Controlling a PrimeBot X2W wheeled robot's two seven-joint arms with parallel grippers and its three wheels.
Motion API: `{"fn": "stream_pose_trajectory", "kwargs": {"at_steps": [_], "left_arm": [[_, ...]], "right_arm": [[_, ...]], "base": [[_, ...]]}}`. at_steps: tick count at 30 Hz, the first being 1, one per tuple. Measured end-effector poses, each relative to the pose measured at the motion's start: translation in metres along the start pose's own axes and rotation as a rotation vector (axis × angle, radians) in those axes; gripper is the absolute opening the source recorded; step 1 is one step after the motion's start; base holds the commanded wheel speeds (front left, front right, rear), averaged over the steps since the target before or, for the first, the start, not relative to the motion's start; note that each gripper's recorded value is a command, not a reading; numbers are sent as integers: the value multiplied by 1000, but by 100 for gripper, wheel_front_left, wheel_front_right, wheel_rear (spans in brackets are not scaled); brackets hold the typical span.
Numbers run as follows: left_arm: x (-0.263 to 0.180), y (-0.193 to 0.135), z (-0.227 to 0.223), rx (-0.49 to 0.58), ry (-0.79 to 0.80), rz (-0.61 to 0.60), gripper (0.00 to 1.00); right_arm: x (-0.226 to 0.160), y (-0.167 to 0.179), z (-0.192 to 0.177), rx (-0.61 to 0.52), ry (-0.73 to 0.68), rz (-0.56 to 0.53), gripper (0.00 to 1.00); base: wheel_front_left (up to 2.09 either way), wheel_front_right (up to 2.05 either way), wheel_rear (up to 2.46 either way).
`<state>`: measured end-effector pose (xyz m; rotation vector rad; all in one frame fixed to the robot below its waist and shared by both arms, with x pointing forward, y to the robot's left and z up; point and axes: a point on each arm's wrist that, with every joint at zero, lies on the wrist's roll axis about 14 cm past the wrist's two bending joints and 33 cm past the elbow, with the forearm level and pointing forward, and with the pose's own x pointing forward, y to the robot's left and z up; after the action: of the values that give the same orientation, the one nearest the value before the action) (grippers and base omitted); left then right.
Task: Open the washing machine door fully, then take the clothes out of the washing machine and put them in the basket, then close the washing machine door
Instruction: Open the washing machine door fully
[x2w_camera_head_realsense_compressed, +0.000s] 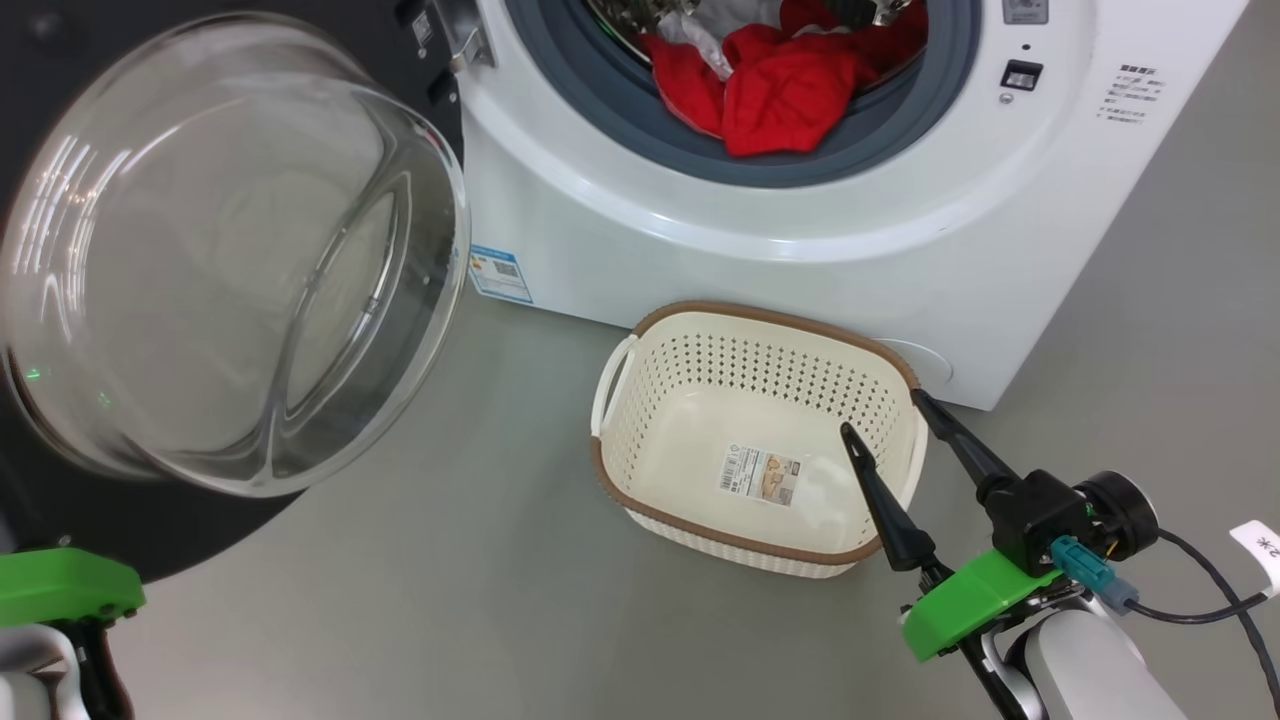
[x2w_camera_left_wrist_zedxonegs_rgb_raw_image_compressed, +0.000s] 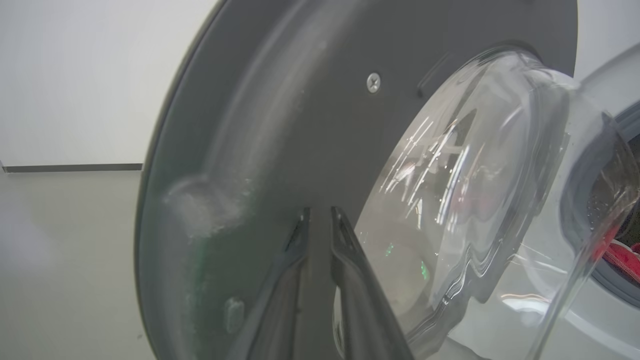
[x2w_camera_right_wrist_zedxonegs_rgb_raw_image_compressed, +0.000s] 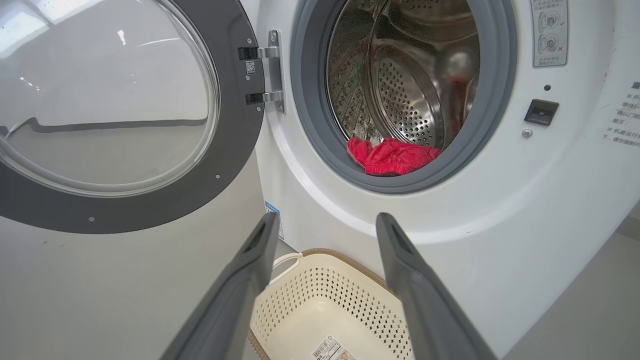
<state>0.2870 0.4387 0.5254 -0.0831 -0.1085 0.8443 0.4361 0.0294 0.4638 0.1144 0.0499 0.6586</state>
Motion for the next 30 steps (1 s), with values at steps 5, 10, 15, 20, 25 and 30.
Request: {"fn": "stream_pose_trajectory", "kwargs": {"at_steps": [5,10,15,20,25,30], "left_arm": [[1,-16,12,37,-47,-47,100],[-1,-35,30,45,-117,-93,100],[-7,-59,48,-3,-179,-129,100],[-16,-97,62,-44,-227,-245,100],[-33,-150,73,-129,-246,-415,100],[-45,-187,68,-164,-216,-539,100]], "right_arm": [[-3,-7,6,-2,-16,-26,100],[-10,-27,19,1,-52,-97,100],[-22,-54,37,-4,-102,-188,100],[-35,-73,50,-13,-139,-258,100],[-49,-87,59,-23,-163,-310,100],[-65,-99,67,-30,-182,-358,100]], "base": [[0,0,0],[0,0,0],[0,0,0],[0,0,0],[0,0,0],[0,0,0]]}}
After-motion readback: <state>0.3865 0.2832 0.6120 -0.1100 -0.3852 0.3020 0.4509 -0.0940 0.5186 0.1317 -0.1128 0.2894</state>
